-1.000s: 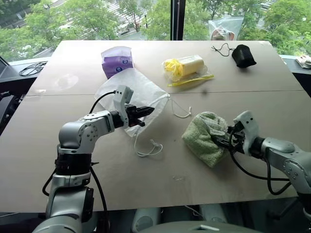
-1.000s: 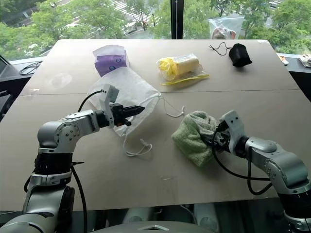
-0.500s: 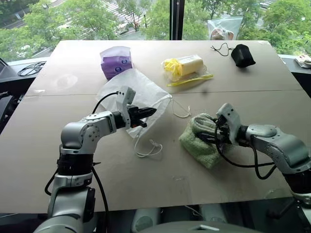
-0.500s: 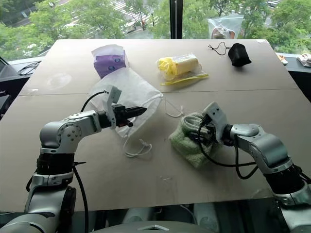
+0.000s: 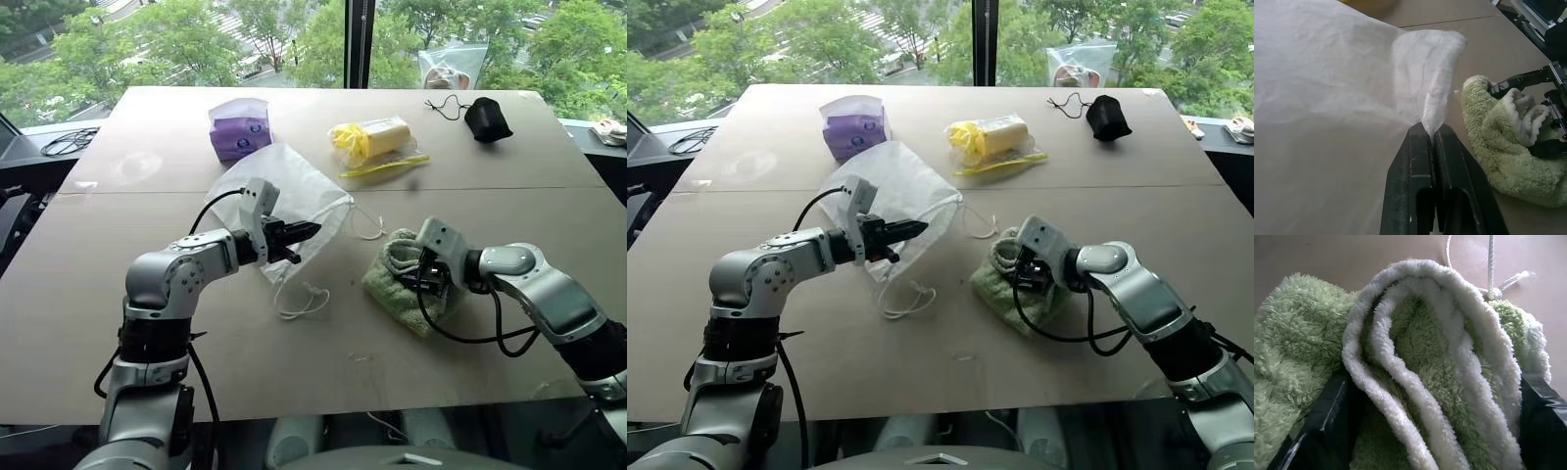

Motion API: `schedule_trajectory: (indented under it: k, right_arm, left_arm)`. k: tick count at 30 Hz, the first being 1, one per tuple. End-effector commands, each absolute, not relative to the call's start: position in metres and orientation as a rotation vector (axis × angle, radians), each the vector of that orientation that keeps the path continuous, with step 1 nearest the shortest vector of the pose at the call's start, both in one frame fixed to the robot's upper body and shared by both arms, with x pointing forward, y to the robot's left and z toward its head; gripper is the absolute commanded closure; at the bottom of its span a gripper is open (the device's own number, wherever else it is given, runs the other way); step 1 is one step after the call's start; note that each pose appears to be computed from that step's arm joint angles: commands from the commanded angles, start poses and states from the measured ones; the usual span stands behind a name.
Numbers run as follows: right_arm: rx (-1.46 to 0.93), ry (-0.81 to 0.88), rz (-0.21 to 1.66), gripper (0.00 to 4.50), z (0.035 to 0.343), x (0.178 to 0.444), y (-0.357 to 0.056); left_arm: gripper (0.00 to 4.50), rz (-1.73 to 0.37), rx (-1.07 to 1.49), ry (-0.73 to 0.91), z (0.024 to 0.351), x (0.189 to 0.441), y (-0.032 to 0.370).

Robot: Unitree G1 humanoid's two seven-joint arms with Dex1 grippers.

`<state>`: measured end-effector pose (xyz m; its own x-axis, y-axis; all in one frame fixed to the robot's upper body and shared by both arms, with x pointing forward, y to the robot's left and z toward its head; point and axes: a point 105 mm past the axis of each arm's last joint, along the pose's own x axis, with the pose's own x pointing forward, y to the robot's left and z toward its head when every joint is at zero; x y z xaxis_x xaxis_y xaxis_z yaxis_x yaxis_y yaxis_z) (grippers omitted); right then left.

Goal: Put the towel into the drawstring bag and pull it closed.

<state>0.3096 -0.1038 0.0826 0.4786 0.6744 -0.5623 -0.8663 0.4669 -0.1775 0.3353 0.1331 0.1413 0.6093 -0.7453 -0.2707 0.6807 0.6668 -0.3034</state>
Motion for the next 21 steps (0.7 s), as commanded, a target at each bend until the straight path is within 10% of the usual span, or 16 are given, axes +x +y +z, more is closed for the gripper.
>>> schedule_trajectory:
  k: [1, 7, 12, 21]
  right_arm:
    - [-0.357, 0.664, 0.961, 2.14, 0.022, 0.291, -0.113]
    - [-0.128, 0.449, 1.042, 4.26, 0.057, 0.284, -0.092]
    - [0.357, 0.058, 1.232, 4.47, 0.158, 0.265, -0.053]
    - [0.092, 0.086, 1.187, 4.47, 0.123, 0.288, -0.008]
  left_arm:
    - [4.50, -0.884, -0.154, 0.351, 0.151, 0.332, 0.121]
    - [4.50, -0.935, -0.124, 0.374, 0.142, 0.327, 0.112]
    - [4.50, -0.959, -0.089, 0.423, 0.127, 0.326, 0.105]
    - [4.50, -1.043, -0.180, 0.374, 0.149, 0.320, 0.094]
